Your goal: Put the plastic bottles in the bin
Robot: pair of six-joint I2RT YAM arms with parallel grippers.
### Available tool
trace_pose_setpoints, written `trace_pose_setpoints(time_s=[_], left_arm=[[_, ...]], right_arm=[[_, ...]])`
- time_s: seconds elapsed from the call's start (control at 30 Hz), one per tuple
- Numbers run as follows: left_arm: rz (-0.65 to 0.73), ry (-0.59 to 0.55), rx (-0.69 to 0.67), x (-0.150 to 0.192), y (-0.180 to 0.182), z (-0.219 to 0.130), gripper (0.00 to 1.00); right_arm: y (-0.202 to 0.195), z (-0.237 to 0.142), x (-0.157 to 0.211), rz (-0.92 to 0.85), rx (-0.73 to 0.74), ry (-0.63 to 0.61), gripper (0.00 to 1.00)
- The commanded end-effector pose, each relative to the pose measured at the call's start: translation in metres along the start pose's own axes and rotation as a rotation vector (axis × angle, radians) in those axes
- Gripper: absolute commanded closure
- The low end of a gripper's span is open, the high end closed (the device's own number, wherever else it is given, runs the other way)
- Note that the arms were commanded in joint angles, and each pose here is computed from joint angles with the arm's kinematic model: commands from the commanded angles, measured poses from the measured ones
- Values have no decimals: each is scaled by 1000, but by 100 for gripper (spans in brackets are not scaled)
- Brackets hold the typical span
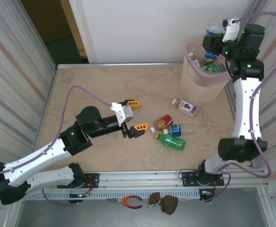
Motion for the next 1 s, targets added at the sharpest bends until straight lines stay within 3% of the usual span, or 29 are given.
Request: trace_pose_setpoints(time_s=[0.0, 0.57, 0.97], left_arm=[[-16, 5, 7, -4, 0, 2, 22], [-65, 50, 62, 3, -4, 8, 22], [-113, 59, 63, 5, -2, 17, 23]], right_arm=[[-33, 12, 22, -7, 71, 108, 57], [-104, 84, 172, -247, 175, 685, 54], [-113, 98, 252, -158, 115, 851, 48]])
Point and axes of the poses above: each hand's point on the last joint's axis, 136 mm out from that joint toward the fingers, its own z axis out along the fingers, its own y axis along the line the jaws close on, x = y × z, the point moved 1 cm from there along -z, back along the fingers, and after that the axes turned 11 degrees about -z, right-handed, at the moved point
